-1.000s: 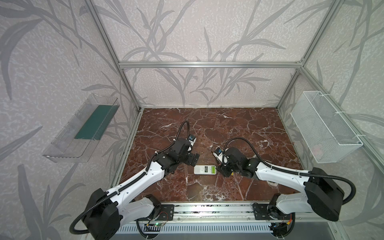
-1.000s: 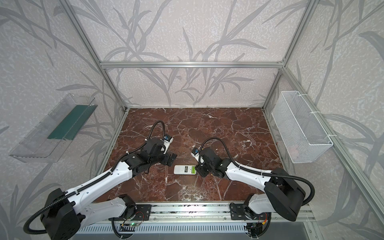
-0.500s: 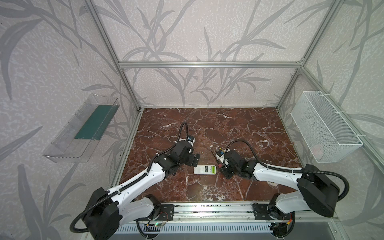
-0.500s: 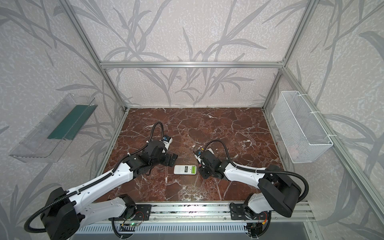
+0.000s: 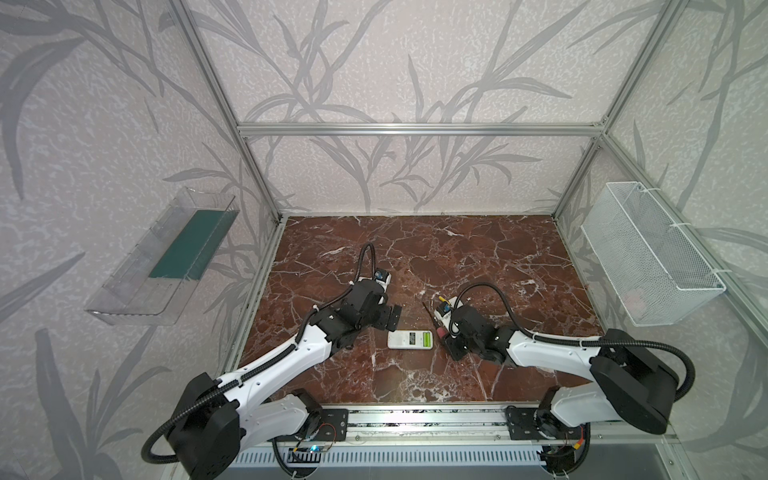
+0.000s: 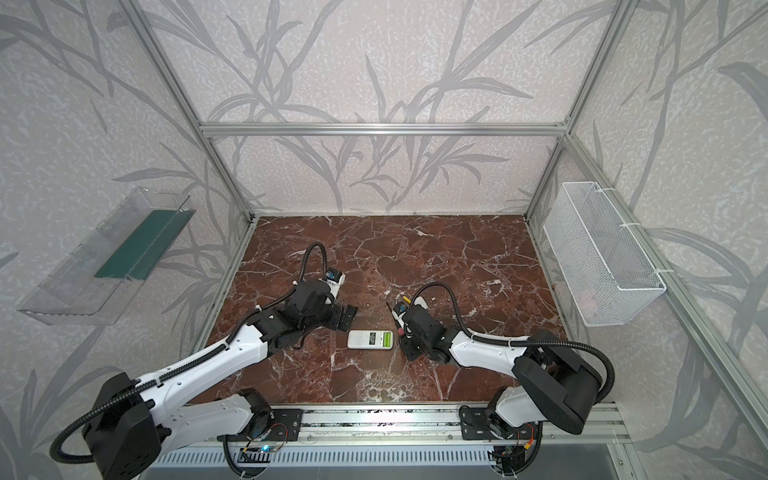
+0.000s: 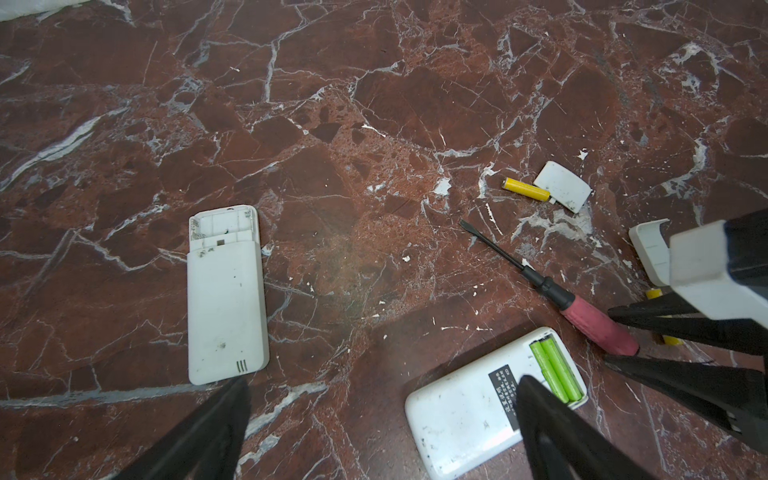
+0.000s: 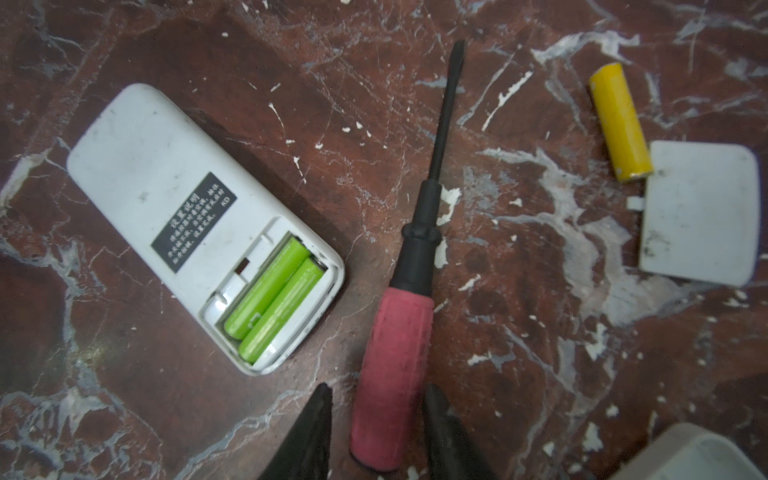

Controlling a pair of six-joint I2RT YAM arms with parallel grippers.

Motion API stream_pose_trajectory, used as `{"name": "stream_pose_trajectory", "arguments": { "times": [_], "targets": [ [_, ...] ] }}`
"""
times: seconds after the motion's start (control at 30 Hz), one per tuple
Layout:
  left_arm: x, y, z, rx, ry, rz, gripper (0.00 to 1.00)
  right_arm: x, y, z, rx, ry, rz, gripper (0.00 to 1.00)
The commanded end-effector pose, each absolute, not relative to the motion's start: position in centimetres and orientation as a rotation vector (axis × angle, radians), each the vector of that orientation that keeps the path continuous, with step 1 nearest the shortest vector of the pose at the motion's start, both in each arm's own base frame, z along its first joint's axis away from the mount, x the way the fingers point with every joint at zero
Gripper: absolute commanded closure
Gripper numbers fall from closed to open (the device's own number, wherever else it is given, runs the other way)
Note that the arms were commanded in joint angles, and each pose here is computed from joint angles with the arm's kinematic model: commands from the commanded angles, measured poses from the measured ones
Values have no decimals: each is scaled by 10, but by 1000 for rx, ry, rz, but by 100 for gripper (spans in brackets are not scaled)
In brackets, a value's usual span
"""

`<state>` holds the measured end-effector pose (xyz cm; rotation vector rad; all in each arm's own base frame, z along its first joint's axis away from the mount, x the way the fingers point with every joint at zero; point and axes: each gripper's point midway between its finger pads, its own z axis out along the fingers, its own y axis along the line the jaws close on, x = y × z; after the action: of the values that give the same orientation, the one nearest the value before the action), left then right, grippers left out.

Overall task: Unload the batteries from the remote control
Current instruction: 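Grasp the red-handled screwdriver with the right gripper and lift it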

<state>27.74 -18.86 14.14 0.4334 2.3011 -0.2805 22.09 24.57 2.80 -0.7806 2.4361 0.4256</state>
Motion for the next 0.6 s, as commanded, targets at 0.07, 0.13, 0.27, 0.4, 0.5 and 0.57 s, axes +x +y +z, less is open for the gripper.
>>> {"name": "stream_pose_trajectory", "arguments": {
  "times": [0.07, 0.13, 0.27, 0.4, 0.5, 0.57],
  "targets": [
    [279, -193, 141, 446, 2292, -294, 1, 227, 245, 21, -748, 2442, 394, 68],
    [278, -194, 141, 464, 2287, -291, 1, 227, 244, 18, -745, 2452, 384, 70],
    [276, -200, 144, 542, 2241, -316, 0, 226, 241, 13, -740, 2467, 367, 80],
    [275, -208, 152, 630, 2167, -342, 1, 226, 240, 16, -744, 2463, 363, 87],
    [276, -215, 158, 717, 2121, -340, 1, 226, 239, 25, -761, 2451, 361, 91],
    [276, -218, 161, 787, 2095, -320, 1, 225, 237, 36, -772, 2445, 358, 92]
  ]
}}
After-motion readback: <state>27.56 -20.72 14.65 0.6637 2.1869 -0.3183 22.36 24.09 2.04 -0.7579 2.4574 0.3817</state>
